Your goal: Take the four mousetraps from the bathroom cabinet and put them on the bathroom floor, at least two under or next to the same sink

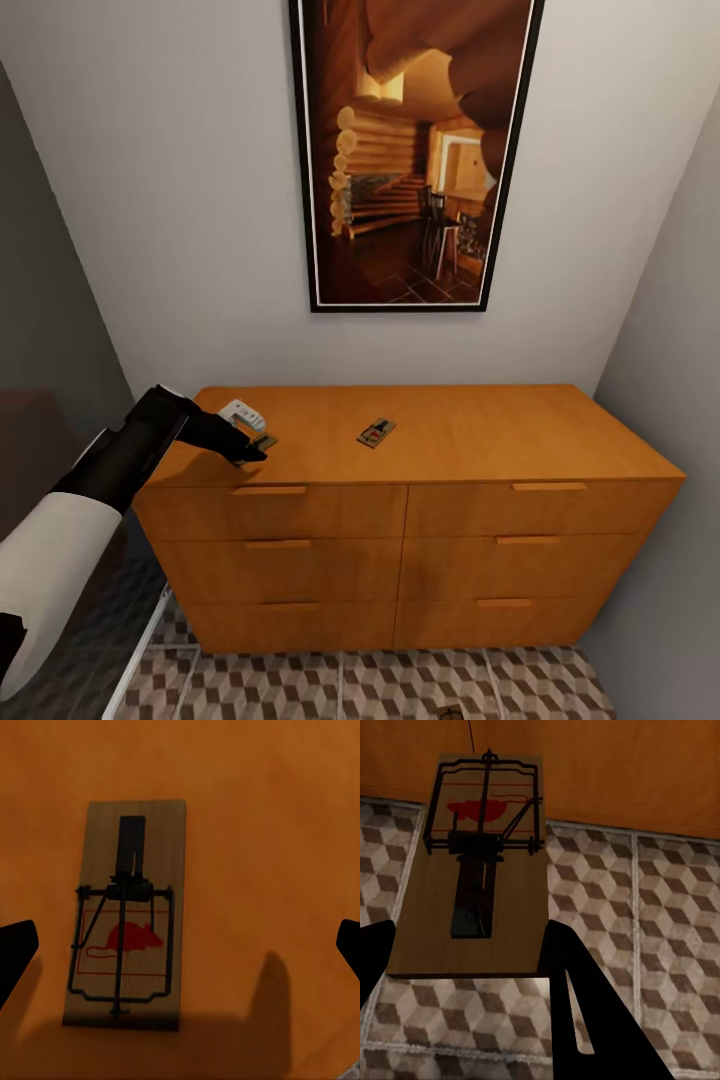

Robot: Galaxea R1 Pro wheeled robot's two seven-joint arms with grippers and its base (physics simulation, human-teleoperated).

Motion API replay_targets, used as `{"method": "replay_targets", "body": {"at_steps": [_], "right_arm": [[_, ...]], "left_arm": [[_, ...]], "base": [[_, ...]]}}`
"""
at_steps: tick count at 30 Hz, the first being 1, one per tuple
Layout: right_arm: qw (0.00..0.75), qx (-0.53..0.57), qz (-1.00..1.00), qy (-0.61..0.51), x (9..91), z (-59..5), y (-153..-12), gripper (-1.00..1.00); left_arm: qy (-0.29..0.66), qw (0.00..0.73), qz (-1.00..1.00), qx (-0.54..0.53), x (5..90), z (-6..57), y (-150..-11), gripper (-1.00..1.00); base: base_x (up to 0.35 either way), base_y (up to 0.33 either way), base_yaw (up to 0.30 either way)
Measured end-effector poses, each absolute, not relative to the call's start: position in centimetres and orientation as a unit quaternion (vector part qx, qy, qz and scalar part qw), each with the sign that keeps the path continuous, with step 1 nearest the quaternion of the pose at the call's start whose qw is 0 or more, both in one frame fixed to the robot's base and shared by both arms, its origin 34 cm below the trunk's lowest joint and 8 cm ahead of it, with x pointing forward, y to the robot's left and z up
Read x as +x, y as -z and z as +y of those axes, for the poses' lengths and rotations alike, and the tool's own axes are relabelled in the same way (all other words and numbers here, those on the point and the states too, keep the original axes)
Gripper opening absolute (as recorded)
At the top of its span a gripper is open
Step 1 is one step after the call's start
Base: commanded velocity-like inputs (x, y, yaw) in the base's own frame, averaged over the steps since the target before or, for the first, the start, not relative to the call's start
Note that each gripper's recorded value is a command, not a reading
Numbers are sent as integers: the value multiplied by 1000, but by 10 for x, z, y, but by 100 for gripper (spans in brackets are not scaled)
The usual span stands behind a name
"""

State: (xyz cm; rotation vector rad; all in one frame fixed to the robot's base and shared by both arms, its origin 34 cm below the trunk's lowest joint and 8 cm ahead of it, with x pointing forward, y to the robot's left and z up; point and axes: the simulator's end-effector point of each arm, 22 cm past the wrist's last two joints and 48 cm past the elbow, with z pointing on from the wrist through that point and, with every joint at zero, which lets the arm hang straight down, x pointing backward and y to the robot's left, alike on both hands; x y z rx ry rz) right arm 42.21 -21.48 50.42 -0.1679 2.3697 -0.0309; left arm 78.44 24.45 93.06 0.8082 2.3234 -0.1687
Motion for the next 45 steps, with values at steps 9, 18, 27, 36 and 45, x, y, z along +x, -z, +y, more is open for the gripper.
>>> {"method": "replay_targets", "body": {"at_steps": [9,18,27,36,45], "right_arm": [[370,-66,927,12,420,-215,-502,-100],[367,-66,928,12,418,-215,-500,-100],[364,-66,929,11,415,-215,-498,-100],[360,-66,930,11,413,-215,-496,-100],[357,-66,932,11,411,-215,-494,-100]], "left_arm": [[66,325,892,308,785,246,-923,100],[68,317,896,304,784,249,-914,100],[69,311,898,302,785,250,-908,100],[70,307,900,302,785,250,-903,100],[71,304,901,301,785,252,-898,100]], "base": [[0,0,0],[0,0,0],[0,0,0],[0,0,0],[0,0,0]]}}
